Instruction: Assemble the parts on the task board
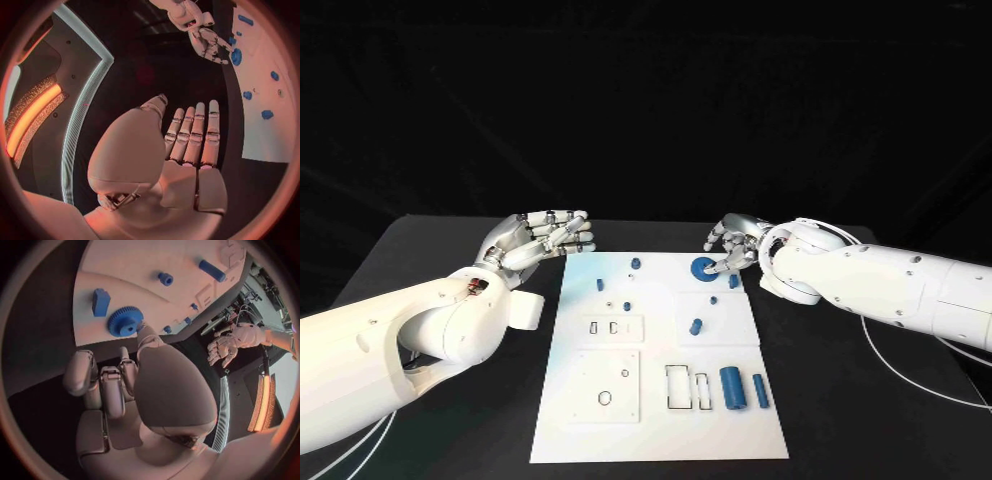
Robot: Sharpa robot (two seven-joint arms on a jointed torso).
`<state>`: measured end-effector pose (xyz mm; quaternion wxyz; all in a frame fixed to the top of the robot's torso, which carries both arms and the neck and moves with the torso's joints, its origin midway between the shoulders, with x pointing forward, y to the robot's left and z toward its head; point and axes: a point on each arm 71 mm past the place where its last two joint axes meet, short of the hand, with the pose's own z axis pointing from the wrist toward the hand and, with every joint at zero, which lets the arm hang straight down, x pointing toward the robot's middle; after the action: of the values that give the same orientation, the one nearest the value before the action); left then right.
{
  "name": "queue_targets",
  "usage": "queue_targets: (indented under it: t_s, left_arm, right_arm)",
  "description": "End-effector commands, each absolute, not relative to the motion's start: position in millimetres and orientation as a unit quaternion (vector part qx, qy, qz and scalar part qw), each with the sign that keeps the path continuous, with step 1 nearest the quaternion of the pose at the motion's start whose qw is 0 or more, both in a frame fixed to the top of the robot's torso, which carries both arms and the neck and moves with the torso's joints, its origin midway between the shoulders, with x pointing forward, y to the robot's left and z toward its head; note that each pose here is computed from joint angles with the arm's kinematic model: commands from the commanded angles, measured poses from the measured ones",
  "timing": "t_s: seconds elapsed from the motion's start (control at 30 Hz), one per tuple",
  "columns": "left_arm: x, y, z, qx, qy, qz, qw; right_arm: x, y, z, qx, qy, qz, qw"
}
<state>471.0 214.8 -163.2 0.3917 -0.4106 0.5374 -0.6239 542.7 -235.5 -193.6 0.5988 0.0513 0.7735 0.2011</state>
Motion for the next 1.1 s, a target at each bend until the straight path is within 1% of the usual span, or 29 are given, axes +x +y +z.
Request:
queue_targets:
  t_s: [0.03, 0.83, 1.1]
  left_arm:
    - [470.7, 212.4, -161.6, -0.406, 0.536, -0.632, 0.385]
    - [471.3, 212.6, -162.1, -0.407, 0.537, -0.631, 0.384]
    - [471.5, 212.9, -162.3, -0.407, 0.537, -0.631, 0.385]
  right_arm:
    - [542.5, -233.8, -198.4, 0.052, 0.787, 0.201, 0.581]
    - [542.8, -230.4, -207.6, 0.046, 0.796, 0.194, 0.571]
    - [541.5, -227.7, -207.4, 0.027, 0.789, 0.19, 0.583]
